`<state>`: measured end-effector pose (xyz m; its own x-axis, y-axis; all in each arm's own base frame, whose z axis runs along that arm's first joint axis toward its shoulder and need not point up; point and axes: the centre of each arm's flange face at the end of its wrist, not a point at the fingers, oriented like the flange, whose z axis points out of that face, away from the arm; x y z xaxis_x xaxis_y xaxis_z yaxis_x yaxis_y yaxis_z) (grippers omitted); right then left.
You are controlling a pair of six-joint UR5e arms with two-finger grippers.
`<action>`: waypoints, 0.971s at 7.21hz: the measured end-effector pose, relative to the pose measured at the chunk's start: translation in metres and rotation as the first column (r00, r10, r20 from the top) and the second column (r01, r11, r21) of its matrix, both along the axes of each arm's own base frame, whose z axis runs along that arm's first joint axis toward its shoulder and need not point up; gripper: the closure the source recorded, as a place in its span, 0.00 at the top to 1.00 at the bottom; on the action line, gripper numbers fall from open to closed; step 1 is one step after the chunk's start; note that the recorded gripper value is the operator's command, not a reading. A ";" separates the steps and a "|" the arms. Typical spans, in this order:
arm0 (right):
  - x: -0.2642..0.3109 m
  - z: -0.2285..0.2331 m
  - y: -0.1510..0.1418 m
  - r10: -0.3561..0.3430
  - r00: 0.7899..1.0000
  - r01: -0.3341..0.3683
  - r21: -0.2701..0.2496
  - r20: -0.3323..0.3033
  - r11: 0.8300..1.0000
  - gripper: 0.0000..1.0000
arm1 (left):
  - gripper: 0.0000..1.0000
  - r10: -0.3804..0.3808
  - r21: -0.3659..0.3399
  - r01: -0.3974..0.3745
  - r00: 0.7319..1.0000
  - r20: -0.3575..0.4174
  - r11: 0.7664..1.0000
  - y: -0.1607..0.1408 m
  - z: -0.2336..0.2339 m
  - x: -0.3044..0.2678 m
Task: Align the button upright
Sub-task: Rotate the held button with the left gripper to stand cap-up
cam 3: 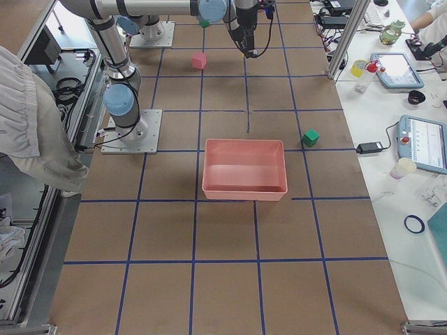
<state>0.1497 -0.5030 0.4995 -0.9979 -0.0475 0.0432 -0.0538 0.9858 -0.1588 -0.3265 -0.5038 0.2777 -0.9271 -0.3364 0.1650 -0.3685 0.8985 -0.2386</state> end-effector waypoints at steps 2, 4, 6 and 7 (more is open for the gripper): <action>0.000 0.000 0.000 0.001 1.000 -0.001 0.000 0.004 1.000 1.00 | 0.00 0.260 0.210 -0.225 0.954 -0.153 0.951 -0.006 0.002 -0.001; 0.001 0.000 0.000 0.001 1.000 -0.001 -0.001 0.008 1.000 1.00 | 0.00 0.518 0.446 -0.367 0.807 -0.283 0.816 -0.022 -0.008 -0.002; 0.001 0.000 0.000 0.001 1.000 -0.001 0.000 0.008 1.000 1.00 | 0.00 0.689 0.657 -0.392 0.670 -0.276 0.644 -0.045 -0.049 0.013; 0.001 0.000 0.000 0.001 1.000 -0.001 0.000 0.008 1.000 1.00 | 0.00 0.743 0.735 -0.370 0.613 -0.267 0.569 -0.058 -0.066 0.026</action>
